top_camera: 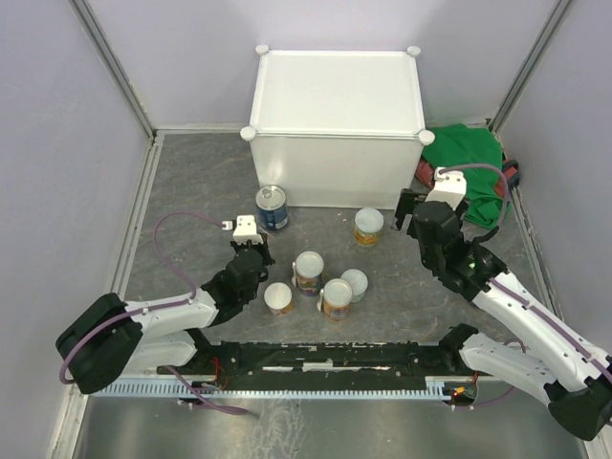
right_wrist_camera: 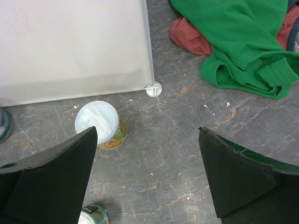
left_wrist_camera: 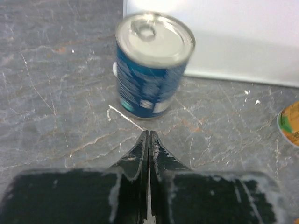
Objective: Place and organize the canned foods onto the counter
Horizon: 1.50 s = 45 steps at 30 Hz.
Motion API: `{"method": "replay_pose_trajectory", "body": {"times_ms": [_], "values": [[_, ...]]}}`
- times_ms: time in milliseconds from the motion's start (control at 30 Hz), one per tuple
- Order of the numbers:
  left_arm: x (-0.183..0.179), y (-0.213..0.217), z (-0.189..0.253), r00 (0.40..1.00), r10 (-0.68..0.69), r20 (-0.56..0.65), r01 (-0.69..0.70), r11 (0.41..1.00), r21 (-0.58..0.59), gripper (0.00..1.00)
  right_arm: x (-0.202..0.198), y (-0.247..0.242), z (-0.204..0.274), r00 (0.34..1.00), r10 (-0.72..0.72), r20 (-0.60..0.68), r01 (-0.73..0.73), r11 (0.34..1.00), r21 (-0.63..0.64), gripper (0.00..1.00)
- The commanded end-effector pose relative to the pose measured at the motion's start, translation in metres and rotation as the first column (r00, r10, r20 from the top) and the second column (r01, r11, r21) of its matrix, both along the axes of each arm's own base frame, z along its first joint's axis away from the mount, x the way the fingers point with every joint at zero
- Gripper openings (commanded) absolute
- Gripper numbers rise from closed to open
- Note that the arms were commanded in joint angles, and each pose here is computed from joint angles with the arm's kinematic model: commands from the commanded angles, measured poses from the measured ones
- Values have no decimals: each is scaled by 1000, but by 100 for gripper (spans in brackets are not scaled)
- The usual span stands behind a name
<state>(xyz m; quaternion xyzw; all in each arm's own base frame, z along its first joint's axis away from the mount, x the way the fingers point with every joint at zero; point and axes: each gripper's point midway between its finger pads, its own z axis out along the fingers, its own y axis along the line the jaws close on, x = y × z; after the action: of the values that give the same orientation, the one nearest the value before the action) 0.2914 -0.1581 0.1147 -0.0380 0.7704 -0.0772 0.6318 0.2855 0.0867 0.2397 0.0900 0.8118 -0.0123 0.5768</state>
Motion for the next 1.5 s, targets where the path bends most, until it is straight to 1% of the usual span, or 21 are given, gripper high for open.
{"method": "replay_pose_trajectory", "body": {"times_ms": [0, 133, 167, 200, 233, 267, 333, 367, 400, 500, 567, 667, 867, 1000, 1133, 1267, 1467], "values": [[5, 4, 34, 995, 20, 101, -15, 999, -47, 3, -1, 2, 13, 999, 24, 48, -25, 999, 25, 96], [4, 7, 42, 994, 24, 111, -20, 999, -38, 3, -3, 3, 13, 998, 35, 50, -36, 999, 28, 96], [4, 8, 40, 995, 30, 99, -27, 999, -28, 3, -3, 3, 12, 998, 36, 48, -38, 999, 28, 96], [4, 8, 38, 995, 29, 90, -27, 999, -27, 6, -4, 3, 12, 998, 39, 46, -40, 999, 30, 96], [3, 8, 36, 996, 30, 83, -28, 999, -32, 11, -4, 4, 11, 998, 44, 44, -45, 999, 31, 96], [3, 8, 35, 996, 31, 79, -27, 999, -41, 19, -4, 4, 11, 998, 46, 44, -48, 998, 32, 96], [2, 7, 34, 997, 36, 68, -33, 998, -55, 41, -5, 4, 11, 998, 52, 39, -53, 998, 30, 96], [3, 6, 35, 997, 35, 64, -32, 998, -57, 56, -6, 5, 11, 998, 57, 36, -58, 998, 28, 96], [4, 4, 35, 998, 29, 57, -26, 998, -52, 64, -6, 5, 10, 998, 61, 31, -62, 998, 26, 97], [11, -8, 37, 999, -2, 35, 2, 1000, -15, 77, -6, 8, 9, 997, 76, 21, -76, 997, 27, 97], [16, -14, 35, 1000, -8, 18, 8, 1000, 14, 82, -6, 9, 8, 997, 79, 17, -79, 996, 28, 99], [24, -21, 31, 1000, -4, 5, 3, 999, 45, 90, -6, 11, 6, 996, 85, 10, -85, 996, 28, 99], [42, -33, 17, 1000, 6, -9, -5, 994, 110, 100, -6, 10, 7, 996, 88, 13, -89, 996, 22, 100], [55, -36, 10, 999, 30, -15, -27, 990, 139, 99, -7, 12, 10, 995, 100, 17, -101, 995, 27, 99], [67, -35, 8, 999, 43, -19, -41, 992, 121, 99, -6, 14, 11, 994, 111, 17, -111, 993, 26, 99], [79, -36, 10, 999, 33, -16, -32, 995, 97, 99, -3, 16, 10, 993, 118, 14, -118, 993, 21, 99], [91, -44, 11, 1000, -6, 17, 4, 994, 111, 99, -2, 17, 10, 993, 118, 17, -118, 993, 14, 99]]}}
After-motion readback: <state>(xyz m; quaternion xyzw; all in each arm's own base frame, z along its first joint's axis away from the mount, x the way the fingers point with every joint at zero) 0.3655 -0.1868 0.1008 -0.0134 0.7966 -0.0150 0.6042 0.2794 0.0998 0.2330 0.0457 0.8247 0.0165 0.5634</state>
